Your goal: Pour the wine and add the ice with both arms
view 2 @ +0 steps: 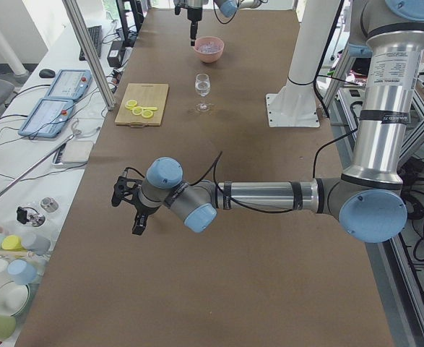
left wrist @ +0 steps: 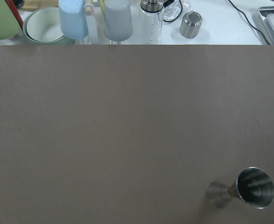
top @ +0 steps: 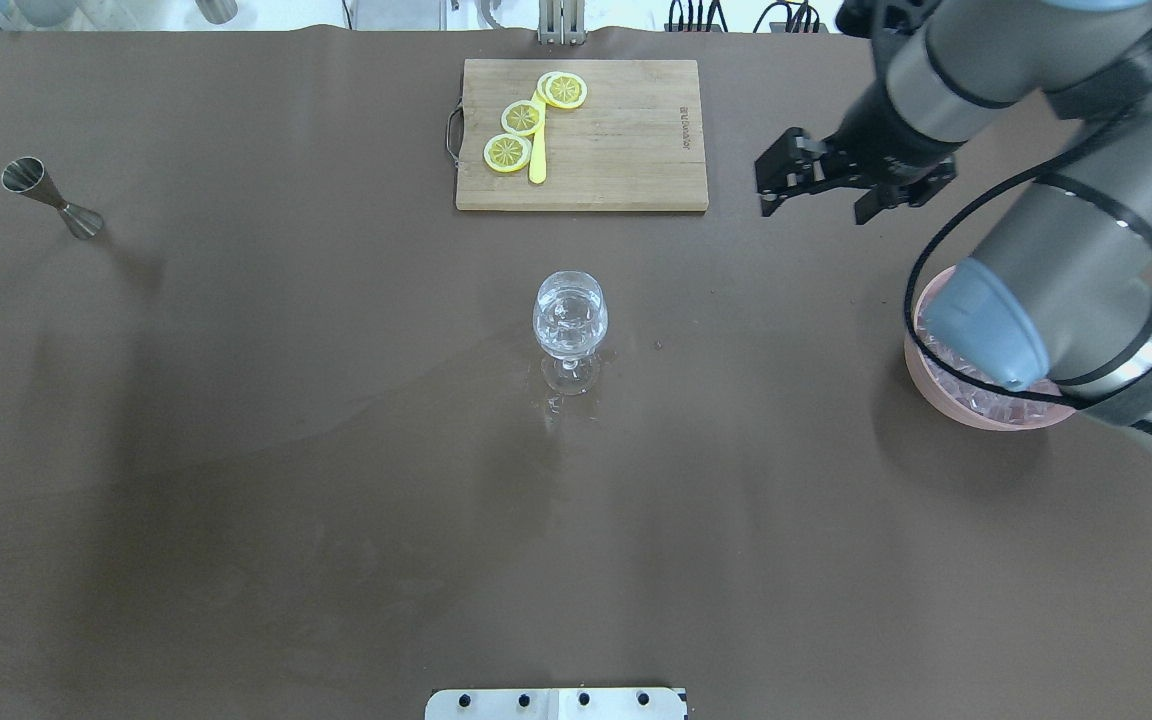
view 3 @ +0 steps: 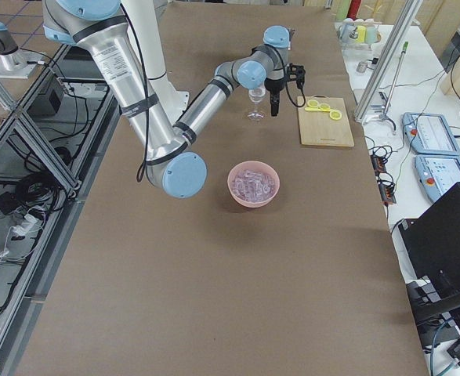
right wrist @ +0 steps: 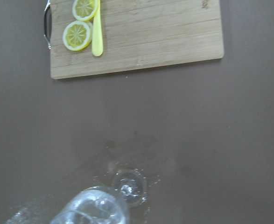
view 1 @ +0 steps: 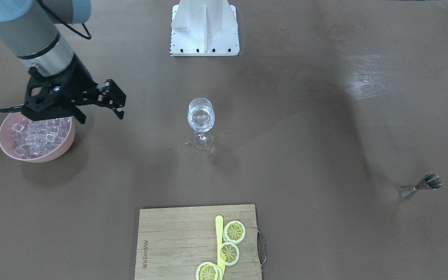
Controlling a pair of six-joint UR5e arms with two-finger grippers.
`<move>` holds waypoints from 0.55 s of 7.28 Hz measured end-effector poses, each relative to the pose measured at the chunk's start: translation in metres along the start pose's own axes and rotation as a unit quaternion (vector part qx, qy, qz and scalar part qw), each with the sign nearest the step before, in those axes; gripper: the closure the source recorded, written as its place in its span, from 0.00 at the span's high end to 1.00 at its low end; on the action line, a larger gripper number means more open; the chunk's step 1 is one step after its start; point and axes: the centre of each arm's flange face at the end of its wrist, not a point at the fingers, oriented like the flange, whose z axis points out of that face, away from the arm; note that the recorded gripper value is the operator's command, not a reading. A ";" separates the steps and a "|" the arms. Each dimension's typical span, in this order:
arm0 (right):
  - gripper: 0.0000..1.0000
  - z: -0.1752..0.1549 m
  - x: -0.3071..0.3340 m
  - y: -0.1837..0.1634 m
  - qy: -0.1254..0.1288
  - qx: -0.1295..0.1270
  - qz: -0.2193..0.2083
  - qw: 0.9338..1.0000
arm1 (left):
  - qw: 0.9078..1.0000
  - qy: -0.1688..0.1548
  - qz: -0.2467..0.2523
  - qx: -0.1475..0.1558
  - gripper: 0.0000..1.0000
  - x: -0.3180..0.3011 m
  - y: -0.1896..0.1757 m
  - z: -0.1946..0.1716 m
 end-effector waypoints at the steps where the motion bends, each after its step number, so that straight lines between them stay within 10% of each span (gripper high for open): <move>1: 1.00 -0.010 0.072 -0.010 0.023 0.003 -0.027 0.999 | 1.000 -0.001 -0.001 -0.001 0.99 -0.001 0.001 0.000; 4: 1.00 -0.058 0.292 -0.014 0.065 -0.001 -0.086 0.994 | 1.000 0.001 -0.008 -0.008 0.99 -0.002 -0.003 -0.003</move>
